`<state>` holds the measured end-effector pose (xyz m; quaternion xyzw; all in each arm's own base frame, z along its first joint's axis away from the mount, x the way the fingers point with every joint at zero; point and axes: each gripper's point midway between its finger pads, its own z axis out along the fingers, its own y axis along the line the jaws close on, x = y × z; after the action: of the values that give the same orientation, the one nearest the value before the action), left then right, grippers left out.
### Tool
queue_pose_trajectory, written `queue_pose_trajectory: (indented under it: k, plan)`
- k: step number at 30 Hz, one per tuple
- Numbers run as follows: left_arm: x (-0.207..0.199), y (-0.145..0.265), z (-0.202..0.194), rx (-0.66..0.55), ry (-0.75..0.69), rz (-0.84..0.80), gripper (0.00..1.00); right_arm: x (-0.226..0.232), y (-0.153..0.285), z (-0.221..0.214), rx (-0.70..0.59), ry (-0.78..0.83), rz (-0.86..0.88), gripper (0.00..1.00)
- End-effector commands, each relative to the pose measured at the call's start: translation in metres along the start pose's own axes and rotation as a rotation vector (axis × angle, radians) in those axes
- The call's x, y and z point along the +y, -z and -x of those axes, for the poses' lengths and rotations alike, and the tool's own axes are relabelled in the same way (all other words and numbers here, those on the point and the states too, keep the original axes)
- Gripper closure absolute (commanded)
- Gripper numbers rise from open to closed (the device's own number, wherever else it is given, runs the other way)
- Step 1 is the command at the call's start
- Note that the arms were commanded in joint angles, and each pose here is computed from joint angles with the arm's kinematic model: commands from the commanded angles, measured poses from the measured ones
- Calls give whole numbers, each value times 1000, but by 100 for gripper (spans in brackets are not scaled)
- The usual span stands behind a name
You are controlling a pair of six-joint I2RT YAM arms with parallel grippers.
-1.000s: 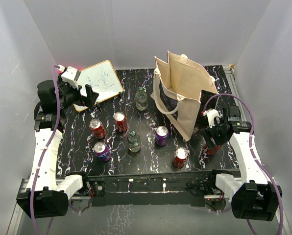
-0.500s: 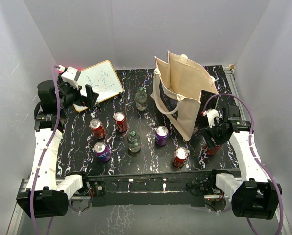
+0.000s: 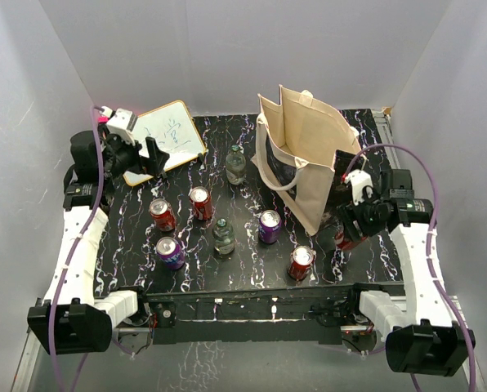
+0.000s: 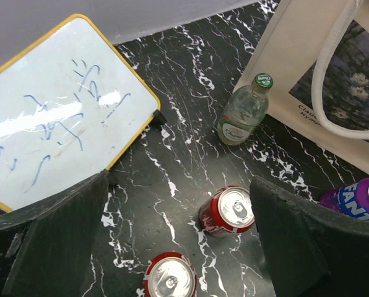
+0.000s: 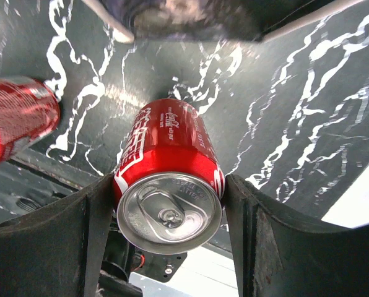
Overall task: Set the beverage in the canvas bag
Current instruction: Pick up the drink from the center of the board, then place the drink in the canvas bag.
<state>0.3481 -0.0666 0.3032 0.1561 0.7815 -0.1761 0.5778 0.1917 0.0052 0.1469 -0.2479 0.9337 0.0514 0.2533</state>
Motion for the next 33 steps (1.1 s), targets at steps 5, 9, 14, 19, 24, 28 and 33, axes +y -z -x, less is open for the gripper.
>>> queue_pose_trajectory:
  k: [5,9,14,19,24,28,33]
  plan:
    - [-42,-30,7,40,-35,-74,5,-3,84,81,-310,12,-84,92]
    - [-67,-51,8,66,12,-170,5,-1,118,112,-446,44,-103,92]
    - [-98,-77,24,80,22,-272,6,-2,165,149,-580,88,-143,92]
    - [-130,-108,38,94,59,-340,6,-4,213,185,-735,128,-202,92]
    - [-156,-129,60,88,168,-423,6,-5,245,224,-860,154,-189,92]
    - [-181,-144,70,99,217,-477,9,-14,249,253,-905,152,-163,92]
    - [-209,-153,72,137,273,-533,13,-28,250,289,-958,152,-127,92]
